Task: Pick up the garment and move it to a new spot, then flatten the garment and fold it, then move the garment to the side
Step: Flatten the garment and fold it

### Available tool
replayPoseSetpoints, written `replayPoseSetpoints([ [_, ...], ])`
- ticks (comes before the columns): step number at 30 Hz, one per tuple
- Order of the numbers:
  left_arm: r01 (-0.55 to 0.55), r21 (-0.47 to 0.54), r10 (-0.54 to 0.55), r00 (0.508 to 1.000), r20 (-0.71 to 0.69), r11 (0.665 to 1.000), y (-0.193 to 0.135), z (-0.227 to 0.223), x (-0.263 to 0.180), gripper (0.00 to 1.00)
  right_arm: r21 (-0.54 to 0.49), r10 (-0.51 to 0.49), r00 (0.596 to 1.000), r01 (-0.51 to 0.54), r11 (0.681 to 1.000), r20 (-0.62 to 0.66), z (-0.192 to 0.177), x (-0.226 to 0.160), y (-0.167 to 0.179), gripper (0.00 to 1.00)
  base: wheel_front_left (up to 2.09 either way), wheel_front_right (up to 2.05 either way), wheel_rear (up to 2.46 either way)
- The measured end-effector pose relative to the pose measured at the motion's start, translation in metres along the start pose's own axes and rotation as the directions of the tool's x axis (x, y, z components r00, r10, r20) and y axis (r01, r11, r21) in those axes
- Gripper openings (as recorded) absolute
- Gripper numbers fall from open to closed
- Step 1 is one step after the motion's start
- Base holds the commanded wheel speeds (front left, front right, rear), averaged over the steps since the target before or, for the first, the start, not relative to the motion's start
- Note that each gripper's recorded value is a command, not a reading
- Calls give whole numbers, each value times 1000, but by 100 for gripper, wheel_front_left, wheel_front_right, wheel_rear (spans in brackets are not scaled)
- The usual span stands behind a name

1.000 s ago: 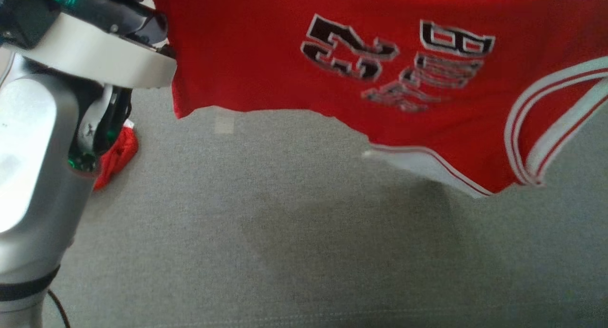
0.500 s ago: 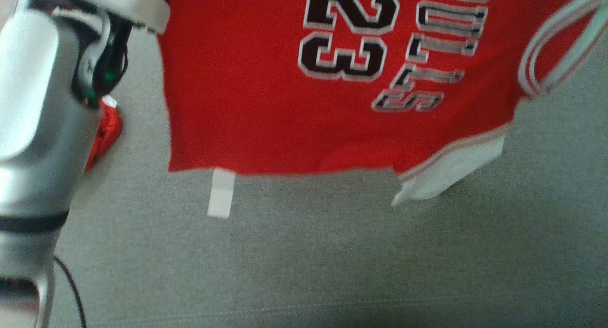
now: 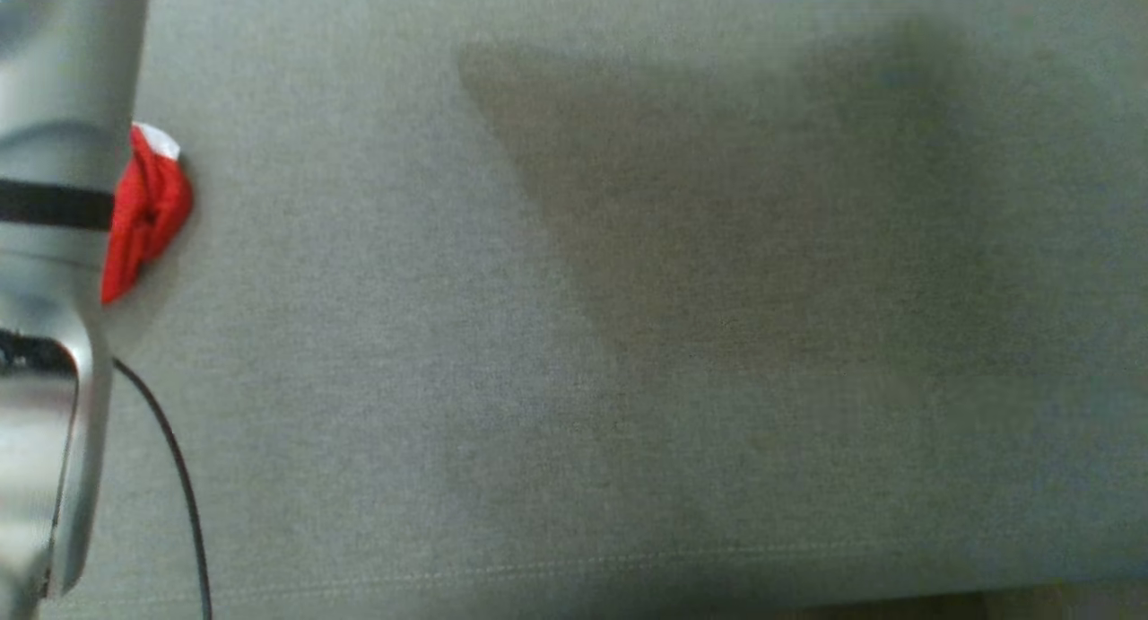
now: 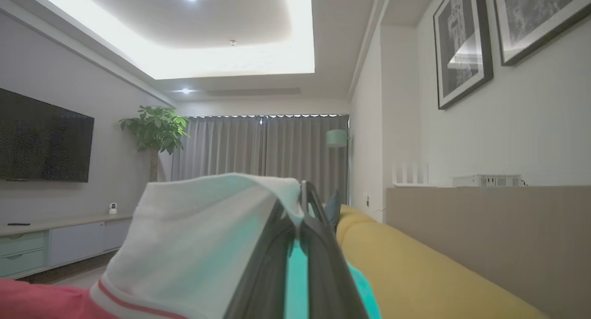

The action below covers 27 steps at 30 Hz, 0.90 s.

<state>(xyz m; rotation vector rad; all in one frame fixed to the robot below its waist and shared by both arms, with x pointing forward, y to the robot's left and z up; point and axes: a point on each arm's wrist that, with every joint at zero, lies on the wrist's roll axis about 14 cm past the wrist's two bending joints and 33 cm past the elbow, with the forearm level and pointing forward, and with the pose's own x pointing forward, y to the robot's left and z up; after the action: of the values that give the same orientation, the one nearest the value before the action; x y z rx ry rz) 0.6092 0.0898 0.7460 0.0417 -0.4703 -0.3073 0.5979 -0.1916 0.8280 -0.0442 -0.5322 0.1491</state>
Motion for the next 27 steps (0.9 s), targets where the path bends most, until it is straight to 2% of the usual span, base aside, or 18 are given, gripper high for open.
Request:
replayPoseSetpoints([
  [5, -46, -46, 39, 989, -145, 998, 6, -73, -4, 0, 40, 7, 980, 1, 999, -198, -95, -5, 14, 0, 0, 0, 0],
  [10, -96, -94, 62, 947, -316, 991, 7, -160, -31, 0, 97, 38, 942, -6, 995, -332, -175, -25, 34, 0, 0, 0, 0],
  [13, -116, -131, 53, 912, -408, 985, 1, -204, -54, 0, 144, 49, 912, 12, 990, -408, -222, -50, 43, 0, 0, 0, 0],
  [14, -116, -131, 53, 912, -408, 985, 1, -204, -54, 0, 144, 49, 912, 12, 990, -408, -222, -50, 43, 0, 0, 0, 0],
  [18, -122, -163, 25, 867, -498, 979, -12, -247, -84, 0, 196, 64, 851, 46, 980, -522, -282, -104, 52, 0, 0, 0, 0],
  [20, -120, -173, 10, 846, -534, 977, -19, -260, -101, 0, 208, 87, 823, 40, 977, -562, -299, -131, 60, 0, 0, 0, 0],
  [23, -143, -184, 11, 816, -578, 972, -24, -273, -124, 0, 253, 106, 808, 55, 966, -579, -309, -158, 67, 0, 0, 0, 0],
  [27, -160, -203, 9, 807, -591, 966, -30, -274, -146, 0, 284, 111, 810, 70, 956, -576, -306, -186, 64, 0, 0, 0, 0],
])
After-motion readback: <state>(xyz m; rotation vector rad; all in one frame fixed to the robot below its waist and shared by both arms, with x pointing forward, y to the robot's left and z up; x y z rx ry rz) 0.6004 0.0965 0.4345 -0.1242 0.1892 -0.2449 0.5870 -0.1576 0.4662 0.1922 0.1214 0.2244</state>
